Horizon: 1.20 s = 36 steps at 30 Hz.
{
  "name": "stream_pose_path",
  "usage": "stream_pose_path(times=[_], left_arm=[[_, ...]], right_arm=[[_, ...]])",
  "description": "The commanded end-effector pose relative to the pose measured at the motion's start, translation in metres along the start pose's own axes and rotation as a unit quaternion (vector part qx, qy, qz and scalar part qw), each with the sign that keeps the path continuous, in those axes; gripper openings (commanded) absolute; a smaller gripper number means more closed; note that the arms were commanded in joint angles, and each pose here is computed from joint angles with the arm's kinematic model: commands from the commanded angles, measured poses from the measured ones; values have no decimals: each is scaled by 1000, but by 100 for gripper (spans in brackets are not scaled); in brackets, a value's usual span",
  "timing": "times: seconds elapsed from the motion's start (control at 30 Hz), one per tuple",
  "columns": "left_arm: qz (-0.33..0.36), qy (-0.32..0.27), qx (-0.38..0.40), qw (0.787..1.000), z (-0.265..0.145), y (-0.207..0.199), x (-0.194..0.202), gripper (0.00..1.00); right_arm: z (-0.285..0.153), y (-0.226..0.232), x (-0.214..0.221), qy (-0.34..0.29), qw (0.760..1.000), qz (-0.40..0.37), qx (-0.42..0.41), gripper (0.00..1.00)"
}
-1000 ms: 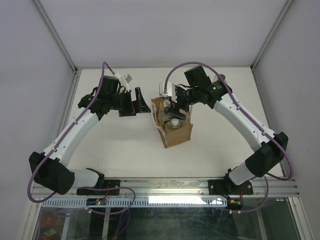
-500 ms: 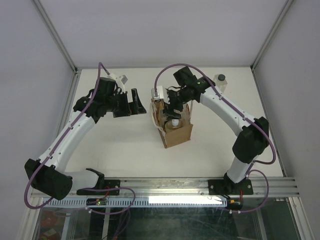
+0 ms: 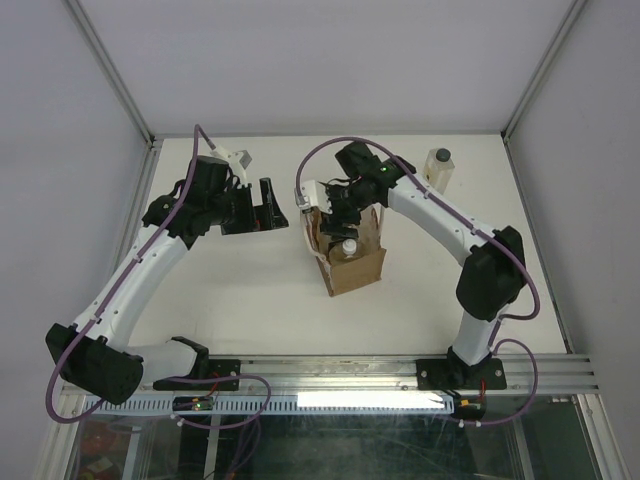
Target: Take the personal care products out of the canvas bag
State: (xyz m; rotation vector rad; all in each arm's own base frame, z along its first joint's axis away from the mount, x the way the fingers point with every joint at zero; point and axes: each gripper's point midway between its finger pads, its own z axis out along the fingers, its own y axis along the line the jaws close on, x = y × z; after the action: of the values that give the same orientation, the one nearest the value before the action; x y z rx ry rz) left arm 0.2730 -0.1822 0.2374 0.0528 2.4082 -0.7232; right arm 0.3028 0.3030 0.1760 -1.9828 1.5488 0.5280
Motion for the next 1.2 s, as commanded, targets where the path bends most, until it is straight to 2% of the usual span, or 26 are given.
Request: stream_pose_path(times=[0.0,0.2,0.5,0.7,1.03,1.1,1.17], left_arm=[[21,-32,12,999,-15,-10,-14,98],[19,-30,15,999,-14,-12,-15,98],[19,-31,15,999,-20,-13,-15,98],[15,-30,18,999,-20,-15,-15,98],[12,-24,24,999,-15,-17,-15,98],[12,-23,24,999,-14,-16,-14,98],[12,-20,24,999,-13,-15,-11,98]], right_arm=[[-1,-7,9,45,998,-30,12,73],[7,-12,14,64,997,-32,5,74],[19,-1,20,61,998,-26,-18,67],[2,-12,2,46,998,-33,19,49],[-35,-30,-42,-24,996,-15,81,6],[-44,-33,-50,-44,995,-5,94,0],[-52,-36,-52,-56,993,10,108,0]])
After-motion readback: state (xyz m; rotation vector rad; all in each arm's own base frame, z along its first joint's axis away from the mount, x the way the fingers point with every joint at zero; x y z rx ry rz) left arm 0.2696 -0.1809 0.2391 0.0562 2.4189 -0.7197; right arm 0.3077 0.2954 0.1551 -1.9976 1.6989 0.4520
